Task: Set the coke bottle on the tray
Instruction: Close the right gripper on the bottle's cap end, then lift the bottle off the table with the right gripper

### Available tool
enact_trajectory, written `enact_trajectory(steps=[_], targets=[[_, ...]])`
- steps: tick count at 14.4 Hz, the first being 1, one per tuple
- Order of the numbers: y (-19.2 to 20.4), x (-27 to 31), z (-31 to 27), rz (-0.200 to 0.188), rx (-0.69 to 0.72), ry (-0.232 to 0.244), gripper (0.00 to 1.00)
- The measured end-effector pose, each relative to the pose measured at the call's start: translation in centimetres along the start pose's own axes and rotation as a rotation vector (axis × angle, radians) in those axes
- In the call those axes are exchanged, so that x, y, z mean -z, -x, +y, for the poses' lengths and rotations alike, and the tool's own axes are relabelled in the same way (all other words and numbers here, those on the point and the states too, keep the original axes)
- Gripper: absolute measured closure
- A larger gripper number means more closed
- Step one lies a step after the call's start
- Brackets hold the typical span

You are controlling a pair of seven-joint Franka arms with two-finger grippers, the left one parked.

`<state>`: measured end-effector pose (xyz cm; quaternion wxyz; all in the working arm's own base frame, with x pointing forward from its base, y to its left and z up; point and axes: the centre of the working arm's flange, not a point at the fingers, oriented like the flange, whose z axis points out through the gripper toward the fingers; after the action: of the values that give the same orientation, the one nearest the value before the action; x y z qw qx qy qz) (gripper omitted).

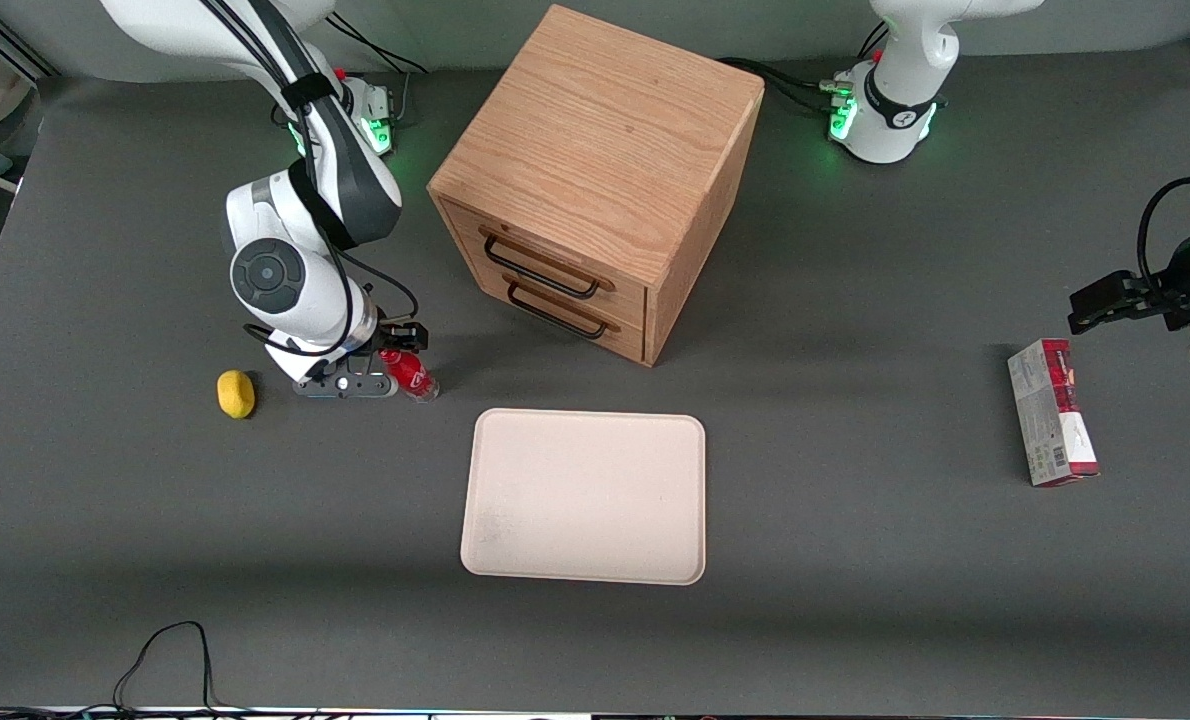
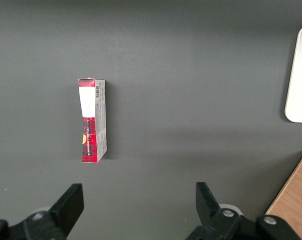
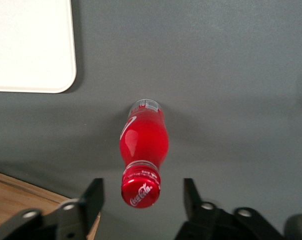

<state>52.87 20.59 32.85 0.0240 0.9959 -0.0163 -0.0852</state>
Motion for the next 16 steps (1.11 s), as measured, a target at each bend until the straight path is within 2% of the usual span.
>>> enact_trajectory(steps=[3,11,14,16], targets=[[0.0,0.0,0.0,0.001,-0.001,-0.001,0.68],[-0.1,0.6,0.1,-0.006,-0.003,0.001,0.69],[-0.9,6.3,1.8,-0.068,-0.036,0.021,0.69],[-1.4,12.4,4.0,-0.067,-0.063,0.009,0.69]])
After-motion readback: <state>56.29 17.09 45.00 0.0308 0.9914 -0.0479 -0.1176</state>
